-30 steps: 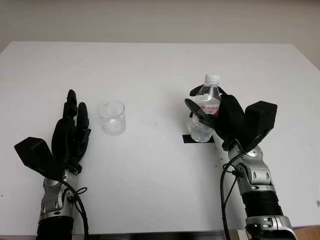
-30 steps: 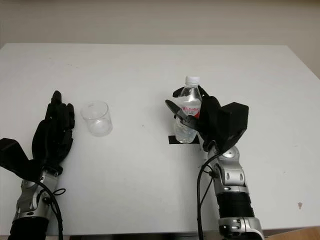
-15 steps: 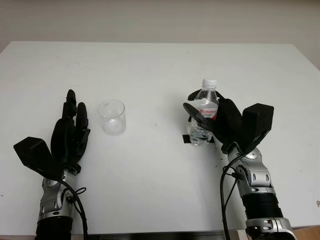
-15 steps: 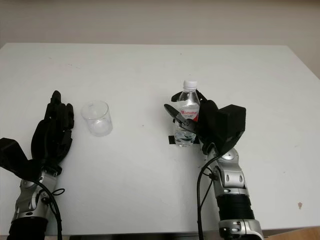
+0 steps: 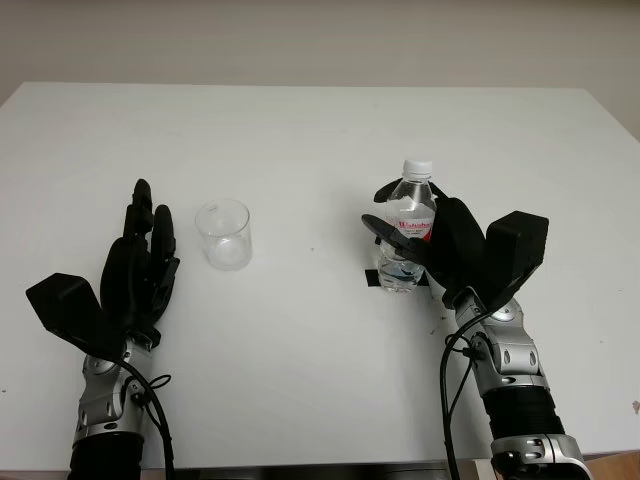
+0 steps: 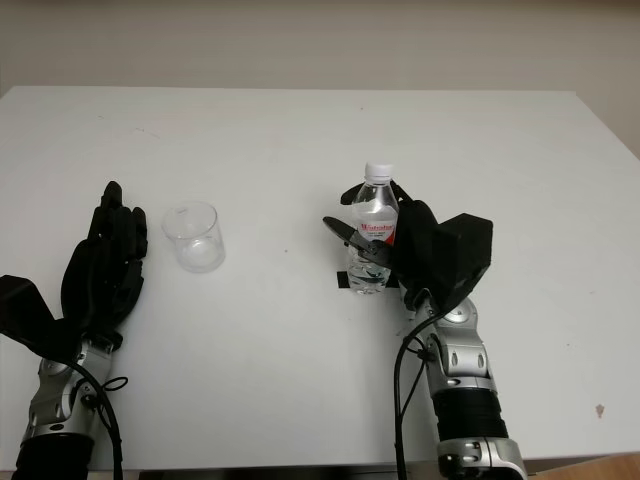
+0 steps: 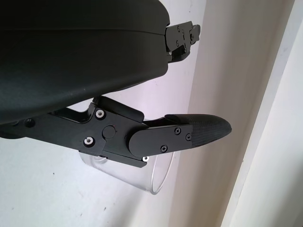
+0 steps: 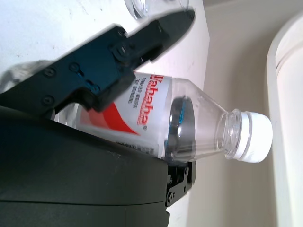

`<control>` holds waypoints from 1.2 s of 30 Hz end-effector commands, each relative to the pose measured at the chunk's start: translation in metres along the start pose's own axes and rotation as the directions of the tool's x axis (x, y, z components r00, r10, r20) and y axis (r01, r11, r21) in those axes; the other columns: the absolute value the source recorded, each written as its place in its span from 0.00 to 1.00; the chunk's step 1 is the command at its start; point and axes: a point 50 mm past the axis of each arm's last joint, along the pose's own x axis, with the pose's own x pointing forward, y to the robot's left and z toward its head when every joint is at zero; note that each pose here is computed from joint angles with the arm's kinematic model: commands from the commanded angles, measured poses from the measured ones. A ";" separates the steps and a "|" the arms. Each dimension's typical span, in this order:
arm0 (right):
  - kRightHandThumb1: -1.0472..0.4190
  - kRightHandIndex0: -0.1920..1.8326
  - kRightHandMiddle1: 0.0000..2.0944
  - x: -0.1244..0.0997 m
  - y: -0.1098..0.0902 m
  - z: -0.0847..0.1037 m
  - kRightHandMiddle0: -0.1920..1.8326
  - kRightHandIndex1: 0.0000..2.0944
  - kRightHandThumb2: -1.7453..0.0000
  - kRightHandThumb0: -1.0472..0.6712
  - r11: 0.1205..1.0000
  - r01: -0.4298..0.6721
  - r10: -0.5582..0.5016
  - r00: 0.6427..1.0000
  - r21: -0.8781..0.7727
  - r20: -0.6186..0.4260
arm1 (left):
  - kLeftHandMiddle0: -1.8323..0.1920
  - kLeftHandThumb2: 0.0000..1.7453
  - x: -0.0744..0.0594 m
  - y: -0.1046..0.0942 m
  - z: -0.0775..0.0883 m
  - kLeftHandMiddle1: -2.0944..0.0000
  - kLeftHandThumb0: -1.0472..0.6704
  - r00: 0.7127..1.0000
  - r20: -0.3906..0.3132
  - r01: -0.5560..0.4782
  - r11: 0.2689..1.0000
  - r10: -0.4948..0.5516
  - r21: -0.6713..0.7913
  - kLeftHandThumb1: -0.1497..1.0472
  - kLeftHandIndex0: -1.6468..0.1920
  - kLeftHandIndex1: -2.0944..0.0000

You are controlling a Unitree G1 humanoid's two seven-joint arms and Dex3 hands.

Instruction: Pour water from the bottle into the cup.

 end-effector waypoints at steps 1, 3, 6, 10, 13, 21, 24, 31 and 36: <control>0.08 0.02 0.95 0.000 -0.002 0.004 0.02 0.91 0.97 0.30 0.999 -0.024 0.025 0.999 -0.044 0.020 | 1.00 0.29 -0.001 0.003 0.001 0.98 0.19 1.000 0.001 0.001 1.000 -0.001 0.009 1.00 0.99 0.98; 0.08 0.01 0.68 -0.002 -0.003 0.004 0.01 0.61 0.97 0.27 0.996 -0.047 0.049 0.998 -0.077 0.027 | 1.00 0.29 -0.001 0.003 0.001 0.97 0.19 1.000 0.001 0.000 1.000 0.000 0.008 1.00 0.99 0.98; 0.09 0.00 0.43 -0.004 -0.003 0.004 0.00 0.33 0.97 0.26 0.991 -0.091 0.096 0.994 -0.098 0.055 | 0.99 0.28 -0.001 0.004 0.001 0.97 0.19 1.000 0.001 0.000 1.000 0.000 0.011 1.00 0.99 0.97; 0.10 0.03 0.21 -0.007 -0.004 0.003 0.02 0.12 0.97 0.22 0.987 -0.122 0.129 0.989 -0.105 0.069 | 0.99 0.29 -0.001 0.004 0.001 0.97 0.19 1.000 0.001 -0.004 1.000 0.004 0.013 1.00 0.99 0.97; 0.11 0.01 0.11 -0.008 -0.005 0.003 0.00 0.04 0.97 0.19 0.986 -0.138 0.144 0.987 -0.094 0.066 | 0.99 0.28 0.000 0.004 0.001 0.97 0.19 1.000 0.000 -0.007 1.000 0.007 0.013 1.00 0.98 0.97; 0.12 0.00 0.00 -0.014 -0.008 0.000 0.00 0.00 0.97 0.13 0.986 -0.154 0.158 0.986 -0.062 0.061 | 0.99 0.28 -0.001 0.004 0.001 0.97 0.19 1.000 0.001 -0.001 1.000 0.001 0.010 1.00 0.98 0.97; 0.11 0.00 0.00 -0.017 -0.009 0.000 0.00 0.00 0.97 0.10 0.985 -0.155 0.160 0.986 -0.078 0.055 | 0.99 0.28 -0.001 0.003 0.002 0.97 0.19 1.000 0.002 0.002 1.000 -0.002 0.009 1.00 0.99 0.97; 0.10 0.00 0.00 -0.024 -0.013 -0.007 0.00 0.00 0.97 0.05 0.993 -0.087 0.092 0.995 -0.083 0.049 | 0.99 0.29 -0.002 0.003 0.001 0.98 0.19 1.000 0.001 0.001 1.000 -0.001 0.010 1.00 0.99 0.97; 0.10 0.00 0.00 -0.029 -0.017 -0.015 0.00 0.00 0.97 0.04 0.997 -0.039 0.041 0.999 -0.069 0.022 | 0.99 0.28 -0.002 0.003 0.000 0.97 0.19 1.000 -0.004 0.001 1.000 -0.001 0.017 1.00 0.98 0.97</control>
